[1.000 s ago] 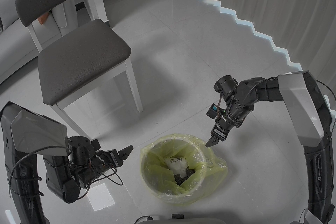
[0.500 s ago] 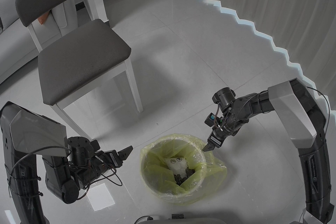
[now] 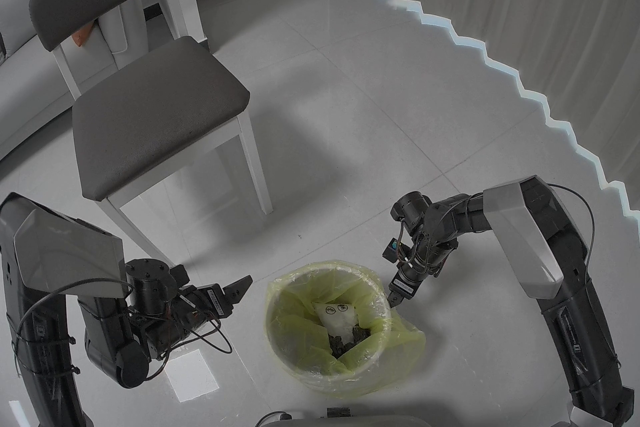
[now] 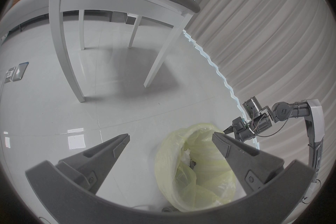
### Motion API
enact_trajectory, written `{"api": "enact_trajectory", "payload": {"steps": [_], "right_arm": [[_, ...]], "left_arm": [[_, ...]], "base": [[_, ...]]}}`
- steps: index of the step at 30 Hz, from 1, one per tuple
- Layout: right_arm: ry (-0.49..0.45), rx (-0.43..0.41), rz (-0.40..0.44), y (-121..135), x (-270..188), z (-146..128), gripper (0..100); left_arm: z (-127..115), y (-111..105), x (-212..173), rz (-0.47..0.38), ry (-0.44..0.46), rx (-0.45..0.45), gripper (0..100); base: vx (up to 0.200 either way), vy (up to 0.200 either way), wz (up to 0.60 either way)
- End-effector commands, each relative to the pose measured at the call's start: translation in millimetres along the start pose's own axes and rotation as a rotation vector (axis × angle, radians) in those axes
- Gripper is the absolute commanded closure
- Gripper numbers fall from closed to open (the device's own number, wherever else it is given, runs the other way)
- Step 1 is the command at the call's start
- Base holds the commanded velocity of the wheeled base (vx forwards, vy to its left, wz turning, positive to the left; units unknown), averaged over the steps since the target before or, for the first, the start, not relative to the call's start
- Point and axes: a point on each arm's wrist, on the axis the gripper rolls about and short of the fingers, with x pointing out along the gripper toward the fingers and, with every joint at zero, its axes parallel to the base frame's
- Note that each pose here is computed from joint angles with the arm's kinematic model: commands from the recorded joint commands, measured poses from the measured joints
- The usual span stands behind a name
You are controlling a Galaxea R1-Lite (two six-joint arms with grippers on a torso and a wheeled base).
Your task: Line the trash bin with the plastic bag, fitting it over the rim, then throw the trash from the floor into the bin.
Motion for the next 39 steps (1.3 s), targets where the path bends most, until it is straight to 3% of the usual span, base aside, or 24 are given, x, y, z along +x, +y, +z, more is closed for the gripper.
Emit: {"api": "enact_trajectory", "payload": {"steps": [1, 7, 10, 16, 26, 39], "right_arm": [[0.001, -0.001, 0.002, 0.5, 0.3, 0.5, 0], [-0.113, -0.005, -0.079, -8.3, -72.2, 18.7, 0], [-0.18, -0.01, -0.126, -10.1, -112.1, 25.0, 0], [-0.173, -0.015, -0.166, 4.5, -165.6, 6.2, 0], [-0.18, -0.029, -0.191, 24.4, -195.7, -21.1, 0], [-0.201, -0.042, -0.215, 34.6, -216.3, -39.3, 0]], "left_arm": [[1.0, 2.5, 4.1, -0.005, -0.014, -0.002, 0], [-8.2, 17.7, 27.4, 0.018, 0.006, -0.008, 0], [-7.1, 18.9, 39.0, -0.018, 0.001, -0.004, 0], [-15.1, 27.6, 68.1, -0.06, 0.007, 0.012, 0], [-40.9, 42.0, 87.5, -0.063, 0.07, 0.064, 0], [-30.9, 46.6, 106.9, -0.073, 0.046, 0.065, 0]], "base": [[0.0, 0.0, 0.0], [0.0, 0.0, 0.0], [0.0, 0.0, 0.0], [0.0, 0.0, 0.0], [0.0, 0.0, 0.0], [0.0, 0.0, 0.0]]}}
